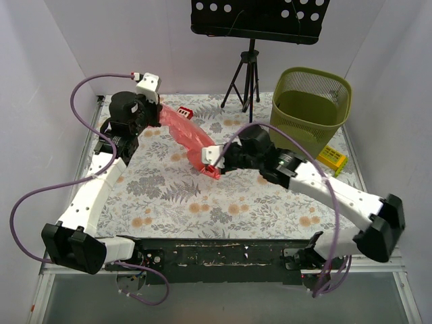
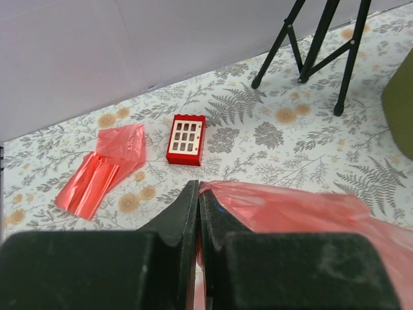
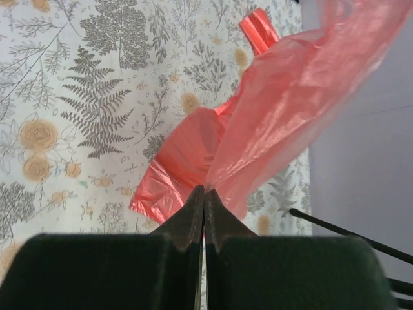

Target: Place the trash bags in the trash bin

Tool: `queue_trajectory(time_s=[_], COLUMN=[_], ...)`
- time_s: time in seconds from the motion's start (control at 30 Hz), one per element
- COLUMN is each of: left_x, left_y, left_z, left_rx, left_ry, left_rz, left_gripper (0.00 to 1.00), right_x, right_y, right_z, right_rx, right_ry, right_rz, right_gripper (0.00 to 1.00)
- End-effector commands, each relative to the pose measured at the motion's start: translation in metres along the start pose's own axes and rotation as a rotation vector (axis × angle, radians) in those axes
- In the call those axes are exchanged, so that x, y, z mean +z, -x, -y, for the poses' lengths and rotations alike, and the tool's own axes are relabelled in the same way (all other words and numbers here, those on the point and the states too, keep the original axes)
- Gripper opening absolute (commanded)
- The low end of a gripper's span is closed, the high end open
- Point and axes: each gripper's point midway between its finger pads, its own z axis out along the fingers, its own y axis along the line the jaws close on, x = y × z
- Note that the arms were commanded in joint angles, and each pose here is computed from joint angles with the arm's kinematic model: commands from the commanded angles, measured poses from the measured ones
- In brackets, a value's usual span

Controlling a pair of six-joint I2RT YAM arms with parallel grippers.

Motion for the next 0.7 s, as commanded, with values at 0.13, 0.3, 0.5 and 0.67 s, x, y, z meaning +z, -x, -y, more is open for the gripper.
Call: queue_trajectory(time_s=[0.13, 0.3, 0.5, 0.67], left_x=[-0.005, -0.003, 0.004, 0.012], left_y=[0.015, 0.018, 0.028, 0.031], left_z=[-0.021, -0.024, -0.034, -0.031], left_rx=[0.081, 0.118, 0.14, 0.084], left_ry=[0.072, 0.072, 0.095, 0.073], left_rz=[0.064, 0.066, 0.083, 0.078], left_gripper=[0.0, 0.0, 0.0, 0.0], right_x=[-0.077, -0.099, -0.127, -0.135], right_y=[-0.006, -0.024, -0.049, -0.055], right_z=[-0.037, -0.057, -0.085, -0.092], right_rx=[-0.194, -0.257, -0.322, -0.293], right_ry=[0.129, 0.2, 0.282, 0.278], right_rz=[-0.015, -0.063, -0.129, -0.149], right_gripper=[0.01, 0.01, 0.01, 0.01])
